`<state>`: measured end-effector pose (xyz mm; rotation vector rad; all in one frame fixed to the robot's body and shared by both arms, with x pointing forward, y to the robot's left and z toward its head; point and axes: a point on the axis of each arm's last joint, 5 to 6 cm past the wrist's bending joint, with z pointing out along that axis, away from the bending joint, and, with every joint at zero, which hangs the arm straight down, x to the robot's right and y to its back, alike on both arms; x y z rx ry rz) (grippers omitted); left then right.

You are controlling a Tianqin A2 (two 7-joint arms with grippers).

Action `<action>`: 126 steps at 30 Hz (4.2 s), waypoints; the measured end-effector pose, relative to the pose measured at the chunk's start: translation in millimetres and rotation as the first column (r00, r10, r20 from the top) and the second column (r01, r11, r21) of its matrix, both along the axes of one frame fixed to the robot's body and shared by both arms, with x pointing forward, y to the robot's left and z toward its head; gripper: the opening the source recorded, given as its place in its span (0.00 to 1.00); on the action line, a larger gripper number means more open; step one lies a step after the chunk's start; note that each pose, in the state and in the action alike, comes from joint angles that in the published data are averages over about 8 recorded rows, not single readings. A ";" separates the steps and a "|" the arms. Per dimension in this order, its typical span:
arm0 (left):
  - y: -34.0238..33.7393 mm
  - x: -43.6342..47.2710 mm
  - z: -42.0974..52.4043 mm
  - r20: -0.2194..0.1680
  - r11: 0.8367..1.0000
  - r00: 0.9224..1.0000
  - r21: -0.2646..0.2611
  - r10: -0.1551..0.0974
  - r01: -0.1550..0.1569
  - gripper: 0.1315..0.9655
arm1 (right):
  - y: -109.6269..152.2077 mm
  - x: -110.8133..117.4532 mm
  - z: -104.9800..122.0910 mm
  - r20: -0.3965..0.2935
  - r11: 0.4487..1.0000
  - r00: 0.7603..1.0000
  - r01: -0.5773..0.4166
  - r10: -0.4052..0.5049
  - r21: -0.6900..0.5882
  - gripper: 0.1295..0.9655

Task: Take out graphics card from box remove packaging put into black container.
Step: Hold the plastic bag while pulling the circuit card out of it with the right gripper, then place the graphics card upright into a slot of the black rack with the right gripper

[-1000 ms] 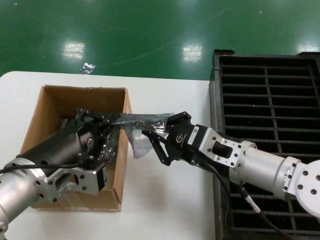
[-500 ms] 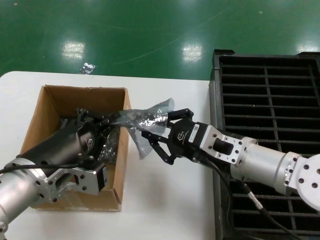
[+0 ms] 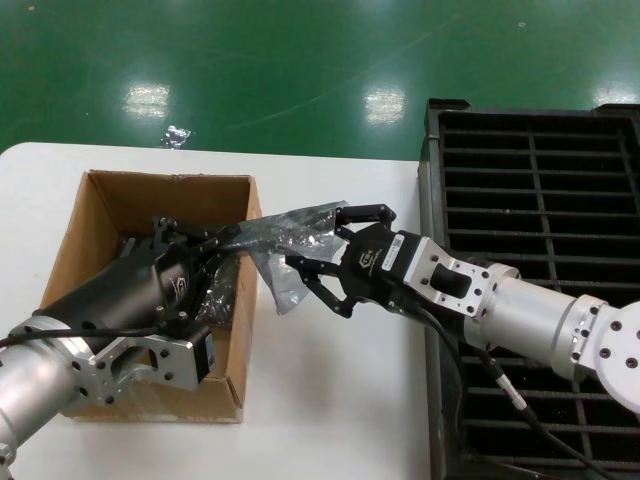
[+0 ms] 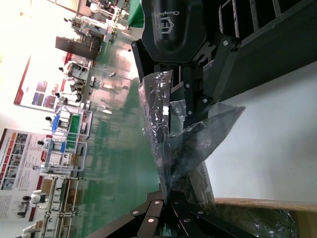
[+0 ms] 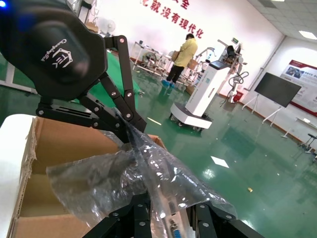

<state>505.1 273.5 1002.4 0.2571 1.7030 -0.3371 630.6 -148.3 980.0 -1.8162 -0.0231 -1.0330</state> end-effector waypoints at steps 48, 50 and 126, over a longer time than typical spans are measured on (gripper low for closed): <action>0.0 0.0 0.0 0.000 1.000 1.000 0.000 0.000 0.000 0.01 | -10.3 -14.0 4.5 -0.030 0.999 0.999 -0.012 0.013 0.036 0.06; 0.0 0.0 0.0 0.000 1.000 1.000 0.000 0.000 0.000 0.01 | -11.2 -14.2 5.0 -0.028 0.999 1.000 -0.009 0.010 0.037 0.06; 0.0 0.0 0.0 0.000 1.000 1.000 0.000 0.000 0.000 0.01 | -103.1 -112.2 152.7 0.167 0.837 0.941 0.337 -0.293 -0.431 0.06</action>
